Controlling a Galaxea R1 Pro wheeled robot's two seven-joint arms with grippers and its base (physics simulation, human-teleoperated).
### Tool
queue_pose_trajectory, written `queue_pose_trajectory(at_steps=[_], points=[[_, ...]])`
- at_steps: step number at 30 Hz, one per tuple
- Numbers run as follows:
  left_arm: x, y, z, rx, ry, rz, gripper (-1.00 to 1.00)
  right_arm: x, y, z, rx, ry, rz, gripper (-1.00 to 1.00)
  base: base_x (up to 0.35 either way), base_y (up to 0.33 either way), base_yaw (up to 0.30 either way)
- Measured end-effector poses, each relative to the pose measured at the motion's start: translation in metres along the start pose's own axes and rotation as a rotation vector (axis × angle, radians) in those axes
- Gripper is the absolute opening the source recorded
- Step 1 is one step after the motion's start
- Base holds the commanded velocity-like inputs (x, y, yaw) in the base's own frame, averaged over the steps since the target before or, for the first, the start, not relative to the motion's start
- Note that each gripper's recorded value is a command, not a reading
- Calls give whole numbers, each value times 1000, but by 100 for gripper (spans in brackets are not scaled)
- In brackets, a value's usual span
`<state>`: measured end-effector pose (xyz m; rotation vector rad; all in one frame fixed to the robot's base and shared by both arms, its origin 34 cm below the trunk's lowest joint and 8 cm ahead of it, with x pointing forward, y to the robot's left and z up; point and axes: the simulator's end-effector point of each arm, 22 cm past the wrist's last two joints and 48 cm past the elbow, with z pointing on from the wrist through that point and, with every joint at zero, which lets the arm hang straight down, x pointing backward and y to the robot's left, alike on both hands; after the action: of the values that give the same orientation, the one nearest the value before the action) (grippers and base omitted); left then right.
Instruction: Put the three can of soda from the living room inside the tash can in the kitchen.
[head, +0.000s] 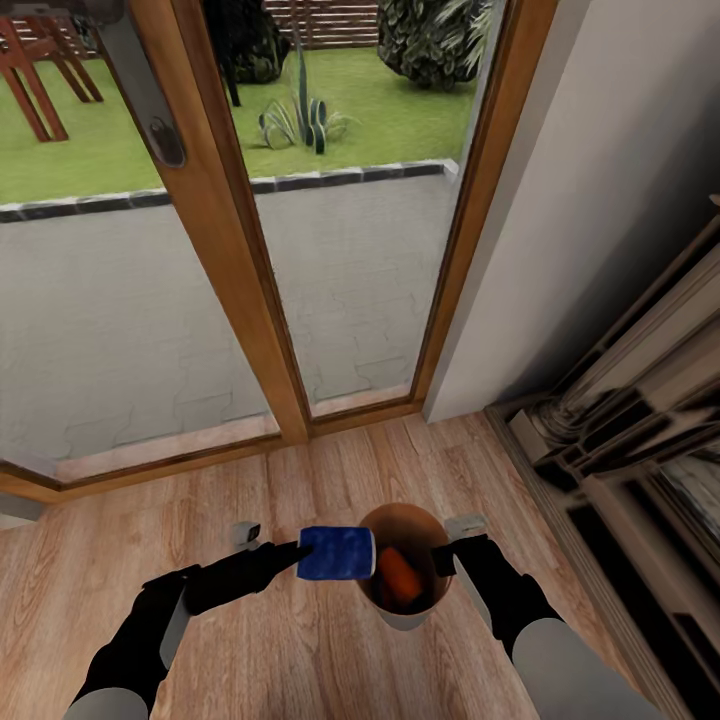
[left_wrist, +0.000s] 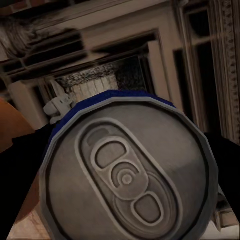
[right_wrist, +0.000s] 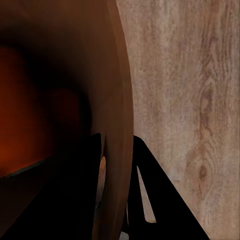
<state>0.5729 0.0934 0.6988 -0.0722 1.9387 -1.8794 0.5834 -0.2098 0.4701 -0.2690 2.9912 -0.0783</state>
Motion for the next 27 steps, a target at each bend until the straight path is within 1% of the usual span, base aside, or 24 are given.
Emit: queue_pose_trajectory(at_steps=[2, 3, 4, 7, 9, 10, 11, 13, 17, 18, 19, 20, 21, 22, 23, 25, 27], points=[[1, 11, 3, -52, 3, 2, -100, -1, 1, 0, 0, -1, -3, -100, 0, 0, 0], [3, 14, 5, -62, 9, 2, -100, -1, 2, 0, -2, -1, -1, -100, 0, 0, 0], [8, 17, 11, -78, 28, 2, -100, -1, 4, -1, -4, -2, 0, -100, 0, 0, 0], [12, 20, 15, -93, 44, 3, -100, -2, 5, -1, -6, -4, -1, -100, 0, 0, 0], [14, 27, 16, -125, 49, 3, -100, -2, 6, -1, -6, -4, -3, -100, 0, 0, 0], [15, 35, 16, -158, 52, 3, -100, -3, 8, -1, -8, -5, -6, -100, 0, 0, 0], [16, 38, 17, -172, 56, 3, -100, -3, 11, -2, -14, -5, -2, -100, 0, 0, 0], [18, 40, 19, -181, 60, 3, -100, -4, 14, -2, -22, -7, 4, -100, 0, 0, 0], [19, 41, 22, -191, 62, 5, -100, -4, 14, -2, -14, -7, -8, -100, 0, 0, 0], [19, 44, 23, -203, 62, 7, -100, -5, 17, -2, -15, -9, -21, -100, 0, 0, 0], [19, 47, 24, -219, 62, 13, -100, -5, 21, -3, -17, -11, -48, -100, 0, 0, 0], [19, 49, 25, -227, 62, 20, -100, -6, 25, -3, -23, -13, -54, -100, 0, 0, 0], [20, 52, 27, -241, 63, 35, -100, -7, 29, -4, -23, -17, -78, -100, 0, 0, 0], [21, 53, 29, -249, 64, 43, -100, -7, 30, -4, -23, -17, -85, -100, 0, 0, 0], [24, 58, 32, -270, 74, 59, -100, -8, 31, -4, -15, -21, -104, -100, 0, 0, 0], [26, 62, 35, -291, 85, 71, -100, -8, 29, -5, 0, -23, -119, -100, 0, 0, 0], [28, 70, 35, -326, 91, 79, -100, -8, 29, -5, 4, -24, -123, -100, 0, 0, 0]])
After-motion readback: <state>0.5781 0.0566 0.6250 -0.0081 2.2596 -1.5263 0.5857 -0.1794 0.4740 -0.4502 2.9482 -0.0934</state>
